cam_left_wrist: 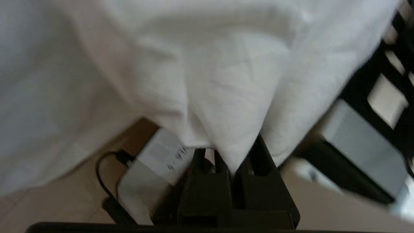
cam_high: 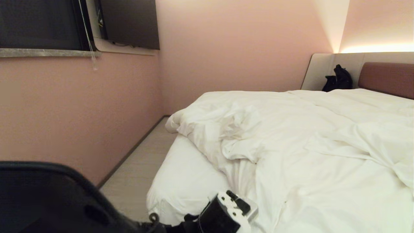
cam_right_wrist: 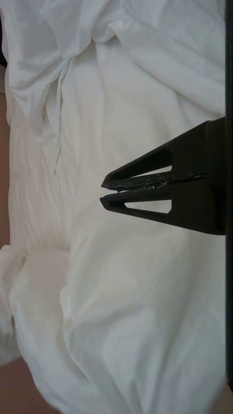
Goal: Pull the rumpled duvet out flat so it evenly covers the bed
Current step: Flatten the corners of the folded blanket
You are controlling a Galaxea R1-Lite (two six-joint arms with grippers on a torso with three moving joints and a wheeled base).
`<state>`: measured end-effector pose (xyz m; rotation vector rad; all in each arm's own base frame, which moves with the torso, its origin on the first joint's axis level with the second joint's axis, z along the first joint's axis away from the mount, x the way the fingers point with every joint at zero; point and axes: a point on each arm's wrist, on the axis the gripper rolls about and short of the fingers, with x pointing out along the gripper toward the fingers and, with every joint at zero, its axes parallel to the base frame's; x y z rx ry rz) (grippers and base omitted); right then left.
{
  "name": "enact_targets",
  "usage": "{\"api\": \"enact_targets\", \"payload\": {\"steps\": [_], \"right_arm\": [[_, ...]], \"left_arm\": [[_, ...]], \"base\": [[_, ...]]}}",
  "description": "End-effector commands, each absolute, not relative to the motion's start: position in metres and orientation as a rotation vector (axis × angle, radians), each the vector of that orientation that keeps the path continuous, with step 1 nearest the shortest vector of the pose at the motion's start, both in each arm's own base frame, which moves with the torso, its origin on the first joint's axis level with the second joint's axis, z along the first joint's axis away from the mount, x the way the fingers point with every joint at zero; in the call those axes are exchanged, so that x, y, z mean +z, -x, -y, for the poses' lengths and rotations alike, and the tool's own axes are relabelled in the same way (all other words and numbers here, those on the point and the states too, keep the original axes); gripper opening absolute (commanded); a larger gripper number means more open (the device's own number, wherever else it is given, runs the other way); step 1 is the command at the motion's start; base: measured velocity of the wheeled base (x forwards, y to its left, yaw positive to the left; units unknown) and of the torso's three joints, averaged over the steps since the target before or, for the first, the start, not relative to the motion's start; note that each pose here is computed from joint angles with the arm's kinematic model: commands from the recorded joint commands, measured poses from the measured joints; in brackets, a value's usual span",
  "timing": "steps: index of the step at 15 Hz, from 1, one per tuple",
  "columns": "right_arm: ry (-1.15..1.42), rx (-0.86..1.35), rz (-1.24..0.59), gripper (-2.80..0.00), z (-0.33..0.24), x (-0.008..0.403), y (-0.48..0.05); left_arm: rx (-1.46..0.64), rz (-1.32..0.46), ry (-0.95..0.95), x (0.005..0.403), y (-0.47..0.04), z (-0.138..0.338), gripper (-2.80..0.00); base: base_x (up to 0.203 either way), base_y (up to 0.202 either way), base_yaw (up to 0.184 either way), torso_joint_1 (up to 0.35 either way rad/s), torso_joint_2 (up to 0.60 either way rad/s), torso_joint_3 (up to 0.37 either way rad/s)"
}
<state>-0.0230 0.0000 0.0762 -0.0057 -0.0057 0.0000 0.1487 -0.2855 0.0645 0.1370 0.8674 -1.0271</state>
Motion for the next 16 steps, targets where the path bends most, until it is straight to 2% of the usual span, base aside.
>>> {"api": "enact_targets", "payload": {"steps": [1,5,10,11,16], "right_arm": [[0.006,0.000,0.005,-2.80,0.000,0.076,0.023],[0.006,0.000,0.003,-2.80,0.000,0.076,0.023],[0.006,0.000,0.003,-2.80,0.000,0.076,0.023],[0.006,0.000,0.005,-2.80,0.000,0.076,0.023],[0.006,0.000,0.005,-2.80,0.000,0.076,0.023]], "left_arm": [[-1.084,-0.878,-0.166,0.071,-0.123,0.277,-2.80],[-1.103,-0.929,-0.215,0.050,-0.112,0.285,-2.80],[-1.109,-0.887,-0.197,0.045,-0.114,0.290,-2.80],[-1.096,-0.863,-0.201,0.045,-0.115,0.291,0.00],[-1.054,-0.766,-0.178,0.042,-0.121,0.298,0.00]], "base": [[0.000,0.000,0.000,0.000,0.00,0.000],[0.000,0.000,0.000,0.000,0.00,0.000],[0.000,0.000,0.000,0.000,0.00,0.000],[0.000,0.000,0.000,0.000,0.00,0.000],[0.000,0.000,0.000,0.000,0.00,0.000]]}}
